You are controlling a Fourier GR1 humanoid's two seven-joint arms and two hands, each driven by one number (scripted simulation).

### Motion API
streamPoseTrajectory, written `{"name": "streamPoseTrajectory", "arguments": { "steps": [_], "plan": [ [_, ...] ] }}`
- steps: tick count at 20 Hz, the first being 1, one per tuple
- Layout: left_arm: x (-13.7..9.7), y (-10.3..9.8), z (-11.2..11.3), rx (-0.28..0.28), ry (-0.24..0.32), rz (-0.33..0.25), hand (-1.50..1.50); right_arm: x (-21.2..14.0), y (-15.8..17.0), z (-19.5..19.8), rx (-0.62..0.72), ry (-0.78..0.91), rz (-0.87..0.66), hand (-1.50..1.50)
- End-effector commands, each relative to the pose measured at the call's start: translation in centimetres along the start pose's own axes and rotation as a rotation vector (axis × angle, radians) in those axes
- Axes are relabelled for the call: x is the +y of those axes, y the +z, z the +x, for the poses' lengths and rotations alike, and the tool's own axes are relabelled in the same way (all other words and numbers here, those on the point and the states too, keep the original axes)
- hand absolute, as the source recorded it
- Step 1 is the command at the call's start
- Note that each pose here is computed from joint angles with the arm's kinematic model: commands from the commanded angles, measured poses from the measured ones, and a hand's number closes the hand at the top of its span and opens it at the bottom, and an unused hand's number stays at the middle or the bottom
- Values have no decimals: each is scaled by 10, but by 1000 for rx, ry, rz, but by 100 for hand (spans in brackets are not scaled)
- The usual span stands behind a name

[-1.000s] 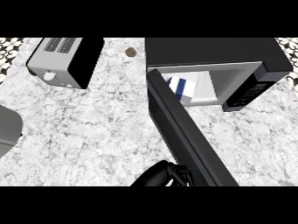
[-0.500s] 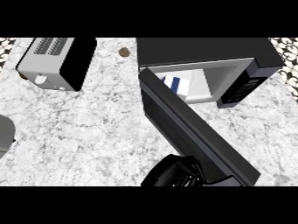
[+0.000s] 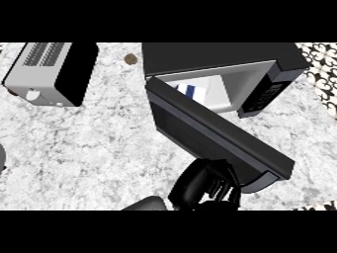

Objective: Pick up the milk, place it into the microwave and close the microwave

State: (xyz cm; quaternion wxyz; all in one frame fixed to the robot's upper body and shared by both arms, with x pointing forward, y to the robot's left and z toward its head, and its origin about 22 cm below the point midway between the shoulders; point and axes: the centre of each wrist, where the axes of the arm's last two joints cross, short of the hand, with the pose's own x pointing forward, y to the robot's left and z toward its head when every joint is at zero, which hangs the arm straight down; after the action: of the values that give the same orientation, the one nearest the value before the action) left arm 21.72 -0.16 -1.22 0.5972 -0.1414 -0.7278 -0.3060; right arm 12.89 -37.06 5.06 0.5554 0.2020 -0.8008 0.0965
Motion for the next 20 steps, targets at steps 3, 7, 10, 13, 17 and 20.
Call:
{"name": "streamPoseTrajectory", "arguments": {
  "steps": [3, 7, 10, 13, 17, 20],
  "plan": [
    [17, -33, 17, -42, 3, 130, 150, 7, -10, 11, -20, -27, 50, -150],
    [26, -46, 19, -38, -6, 201, 150, 9, -12, 18, -23, -36, 54, -150],
    [40, -65, 30, -51, -4, 234, 150, 5, -11, 23, -21, -34, 52, -150],
    [46, -72, 29, -41, -7, 267, 150, 10, -17, 25, -22, -51, 80, -150],
    [61, -87, 34, -30, 21, 305, 150, 1, -21, 35, -16, -21, 80, -150],
    [70, -96, 37, -39, 42, 333, 150, 4, -23, 35, -30, -31, 71, -150]
  ]
}}
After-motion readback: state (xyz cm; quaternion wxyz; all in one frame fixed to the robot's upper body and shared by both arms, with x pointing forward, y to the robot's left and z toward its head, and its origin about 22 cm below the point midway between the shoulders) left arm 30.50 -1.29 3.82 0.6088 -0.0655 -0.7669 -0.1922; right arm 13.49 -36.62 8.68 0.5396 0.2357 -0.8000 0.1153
